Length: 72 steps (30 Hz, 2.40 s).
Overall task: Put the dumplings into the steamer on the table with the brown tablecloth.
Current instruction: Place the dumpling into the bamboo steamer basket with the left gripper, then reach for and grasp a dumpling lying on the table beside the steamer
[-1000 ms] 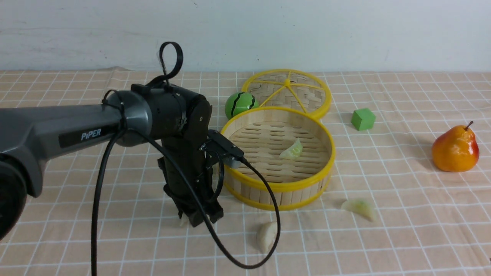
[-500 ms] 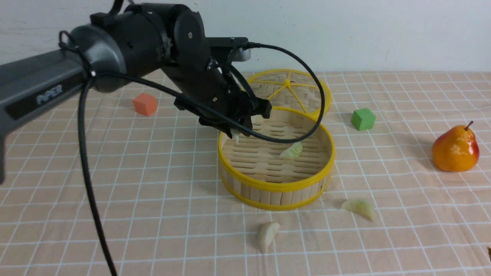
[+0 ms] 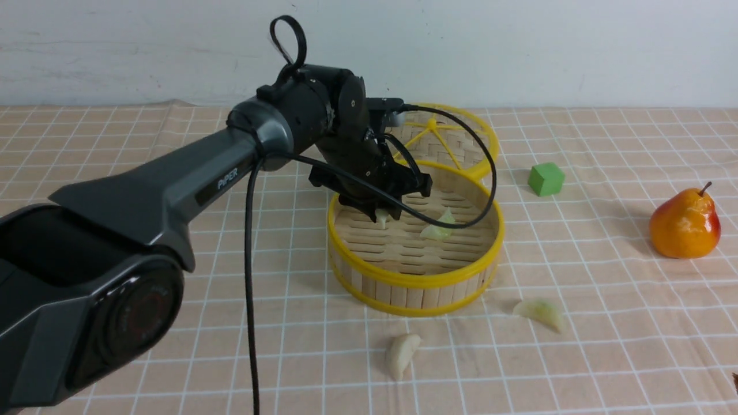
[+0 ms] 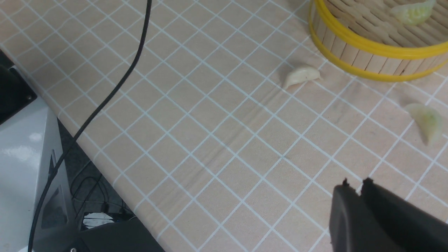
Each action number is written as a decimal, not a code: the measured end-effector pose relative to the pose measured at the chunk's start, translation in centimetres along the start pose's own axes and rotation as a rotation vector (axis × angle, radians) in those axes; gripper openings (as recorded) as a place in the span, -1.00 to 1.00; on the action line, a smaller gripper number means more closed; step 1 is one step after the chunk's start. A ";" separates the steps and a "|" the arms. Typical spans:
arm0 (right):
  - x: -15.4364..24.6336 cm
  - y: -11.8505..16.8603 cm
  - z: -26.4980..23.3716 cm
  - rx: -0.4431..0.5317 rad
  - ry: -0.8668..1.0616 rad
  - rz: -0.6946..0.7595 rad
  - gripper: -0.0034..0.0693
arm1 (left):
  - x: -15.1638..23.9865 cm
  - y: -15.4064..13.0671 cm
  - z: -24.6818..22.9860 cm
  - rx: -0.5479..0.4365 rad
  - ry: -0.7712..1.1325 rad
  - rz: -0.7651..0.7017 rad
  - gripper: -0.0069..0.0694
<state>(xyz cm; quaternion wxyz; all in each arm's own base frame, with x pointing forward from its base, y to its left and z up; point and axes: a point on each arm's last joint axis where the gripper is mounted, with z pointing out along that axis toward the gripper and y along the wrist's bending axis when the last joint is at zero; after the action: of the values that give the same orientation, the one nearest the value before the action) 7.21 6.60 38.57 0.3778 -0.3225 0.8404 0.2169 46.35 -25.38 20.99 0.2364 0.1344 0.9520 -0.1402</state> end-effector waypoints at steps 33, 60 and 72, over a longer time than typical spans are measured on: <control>-1.8 -4.4 10.8 -0.004 0.411 0.212 -0.71 | 2.8 -4.0 -36.6 0.035 -0.405 0.119 -0.52; -3.6 -3.5 36.4 0.304 0.531 0.511 0.88 | 26.7 2.9 -40.1 -0.041 -0.280 0.088 -0.86; -3.0 -5.2 37.6 0.346 0.500 0.673 -0.22 | 27.7 3.3 -40.6 -0.053 -0.318 0.090 -0.86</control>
<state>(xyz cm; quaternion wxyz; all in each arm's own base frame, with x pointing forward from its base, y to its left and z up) 31.05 26.94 16.97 0.1200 -0.0061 0.9877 0.0996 7.09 -3.66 41.29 0.3936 0.1469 0.8990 -0.1238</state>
